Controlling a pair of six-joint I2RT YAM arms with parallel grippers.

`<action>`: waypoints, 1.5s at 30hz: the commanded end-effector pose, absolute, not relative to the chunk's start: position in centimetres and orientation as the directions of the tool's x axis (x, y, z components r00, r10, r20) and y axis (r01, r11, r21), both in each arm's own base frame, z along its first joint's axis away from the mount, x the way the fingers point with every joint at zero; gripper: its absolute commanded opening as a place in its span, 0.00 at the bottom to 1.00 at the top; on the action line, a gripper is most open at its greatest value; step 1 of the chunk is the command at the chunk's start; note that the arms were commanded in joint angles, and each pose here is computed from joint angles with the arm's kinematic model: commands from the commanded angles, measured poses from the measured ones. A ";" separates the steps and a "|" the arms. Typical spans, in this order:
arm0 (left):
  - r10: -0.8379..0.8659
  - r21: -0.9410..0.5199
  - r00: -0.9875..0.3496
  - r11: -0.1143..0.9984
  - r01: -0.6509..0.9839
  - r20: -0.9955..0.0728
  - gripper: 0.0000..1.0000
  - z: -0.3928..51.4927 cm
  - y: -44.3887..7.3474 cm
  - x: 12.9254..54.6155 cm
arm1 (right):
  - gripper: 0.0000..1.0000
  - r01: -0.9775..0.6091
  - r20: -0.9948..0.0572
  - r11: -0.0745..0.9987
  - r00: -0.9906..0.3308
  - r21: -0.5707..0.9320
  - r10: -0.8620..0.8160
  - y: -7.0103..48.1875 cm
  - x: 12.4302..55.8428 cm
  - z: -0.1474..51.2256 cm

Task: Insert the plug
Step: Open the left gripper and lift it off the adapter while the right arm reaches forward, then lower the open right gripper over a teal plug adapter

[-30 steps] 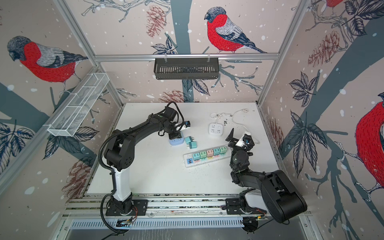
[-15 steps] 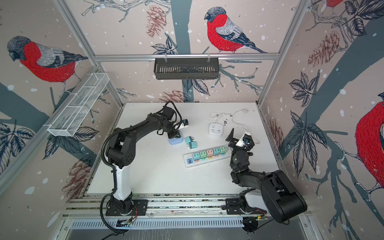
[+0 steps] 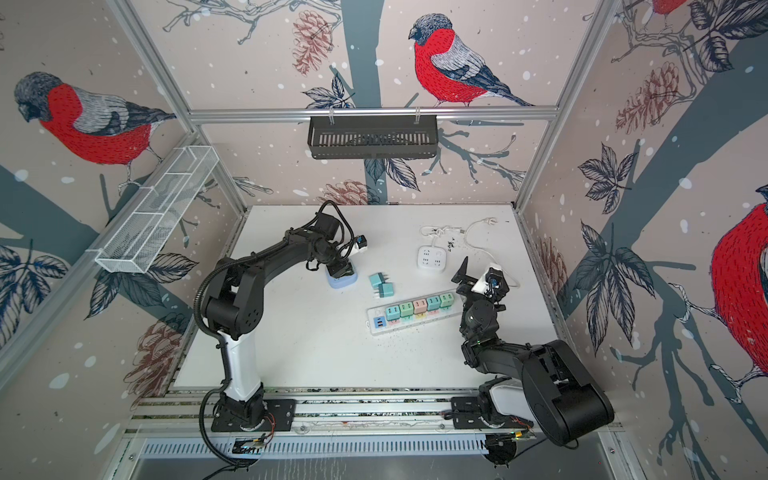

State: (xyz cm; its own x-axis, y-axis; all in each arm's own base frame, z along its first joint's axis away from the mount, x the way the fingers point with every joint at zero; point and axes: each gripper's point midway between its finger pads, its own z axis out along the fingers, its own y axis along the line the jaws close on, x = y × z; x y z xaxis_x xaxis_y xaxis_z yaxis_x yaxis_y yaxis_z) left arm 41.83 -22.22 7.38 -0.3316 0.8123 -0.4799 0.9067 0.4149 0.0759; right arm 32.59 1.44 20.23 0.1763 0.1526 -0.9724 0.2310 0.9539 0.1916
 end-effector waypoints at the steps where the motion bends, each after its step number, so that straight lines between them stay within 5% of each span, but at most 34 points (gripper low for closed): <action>1: 0.787 0.108 -0.278 0.398 0.911 -0.551 0.98 10.0 -23.5 42.0 | 1.00 0.231 -0.968 0.951 0.192 0.207 0.165 1.4 32.8 20.7; 7: 0.698 0.281 -0.103 0.413 0.866 -0.709 0.98 18.0 -25.3 39.9 | 1.00 0.223 -0.969 0.954 0.186 0.202 0.162 1.6 33.1 20.7; 11: 0.562 0.437 0.037 0.600 0.670 -0.826 0.98 25.3 -24.1 38.1 | 1.00 0.182 -0.971 0.965 0.180 0.188 0.156 2.4 33.3 20.8; 15: 0.165 0.205 0.131 0.885 0.419 -0.978 0.98 29.7 -18.6 35.5 | 0.89 0.087 -0.980 0.983 0.135 0.159 0.147 4.5 34.4 21.0; 20: -0.084 -0.063 0.068 0.961 0.269 -0.994 0.98 26.4 -12.1 34.5 | 0.84 -0.164 -0.994 0.981 0.008 0.104 0.107 10.6 36.5 22.5; 29: -0.160 -0.151 0.097 0.984 0.094 -0.982 0.98 20.4 -6.9 32.5 | 0.82 -0.496 -0.933 0.853 -0.206 -0.162 -0.297 23.2 37.4 18.7; 36: -0.246 -0.245 0.004 0.965 0.089 -0.969 0.98 16.7 -6.7 34.7 | 0.81 -0.610 -0.831 0.766 -0.307 -0.202 -0.464 27.3 37.8 13.8; 39: -0.221 -0.187 0.137 0.956 0.226 -0.965 0.98 18.3 -8.1 32.9 | 0.81 -0.651 -0.784 0.733 -0.346 -0.195 -0.515 28.3 37.9 11.5; 45: -0.256 -0.237 0.131 0.961 0.144 -0.958 0.98 18.0 -6.6 33.1 | 0.78 -0.701 -0.677 0.680 -0.396 -0.215 -0.621 29.7 37.9 7.1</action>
